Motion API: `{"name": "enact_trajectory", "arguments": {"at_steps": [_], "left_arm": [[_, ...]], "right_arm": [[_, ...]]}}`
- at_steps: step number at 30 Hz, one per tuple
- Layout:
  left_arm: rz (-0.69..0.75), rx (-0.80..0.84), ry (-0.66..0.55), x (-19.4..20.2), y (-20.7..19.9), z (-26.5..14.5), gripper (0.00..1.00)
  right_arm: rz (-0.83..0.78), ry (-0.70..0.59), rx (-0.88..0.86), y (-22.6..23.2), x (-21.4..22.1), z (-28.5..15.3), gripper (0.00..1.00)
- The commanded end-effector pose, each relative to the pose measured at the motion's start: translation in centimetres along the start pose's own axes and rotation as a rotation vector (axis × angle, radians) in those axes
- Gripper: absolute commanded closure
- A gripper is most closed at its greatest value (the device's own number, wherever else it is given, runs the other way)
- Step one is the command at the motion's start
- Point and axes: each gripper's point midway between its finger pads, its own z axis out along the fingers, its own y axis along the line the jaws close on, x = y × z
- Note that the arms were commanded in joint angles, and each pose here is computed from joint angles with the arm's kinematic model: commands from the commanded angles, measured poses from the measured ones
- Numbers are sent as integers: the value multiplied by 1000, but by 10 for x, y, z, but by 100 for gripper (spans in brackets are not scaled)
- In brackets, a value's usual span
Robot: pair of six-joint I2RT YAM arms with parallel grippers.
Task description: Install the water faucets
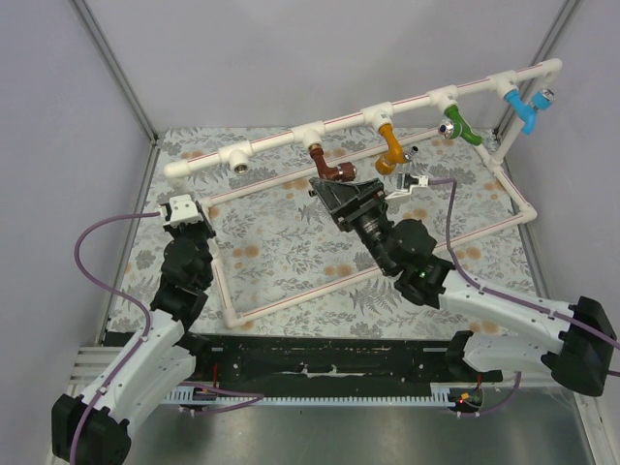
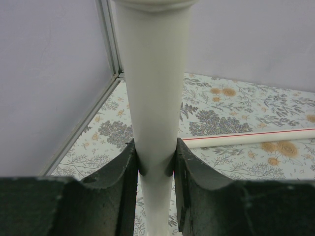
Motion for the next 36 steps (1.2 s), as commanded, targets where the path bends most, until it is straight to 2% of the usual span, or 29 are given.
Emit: {"name": "enact_trajectory", "arguments": {"at_steps": [1,5,8,12,15,20,25,32,36], "left_arm": [[28,111,-2,2,-22,-2,98],[29,113,0,3,-23,-2,98],[31,115,0,3,-24,-2,98],[29,115,0,3,-24,-2,98],[32,119,4,4,-25,-2,98],[37,118,8,6,-25,-2,98],[41,119,10,7,-26,-2,98],[45,116,14,8,-26,-2,98],[48,113,14,8,-25,-1,98]], "right_arm": [[-178,66,-27,7,-2,-21,20],[-361,167,-28,4,3,-39,21],[-561,253,-39,-1,5,-54,21],[-946,419,-69,-13,6,-72,24],[-1263,464,-103,-19,-10,-78,27],[-1680,418,-170,-13,-42,-80,28],[-2003,340,-227,-7,-59,-71,28],[-2341,150,-262,8,-65,-39,28],[-2439,78,-275,17,-62,-24,27]]}}
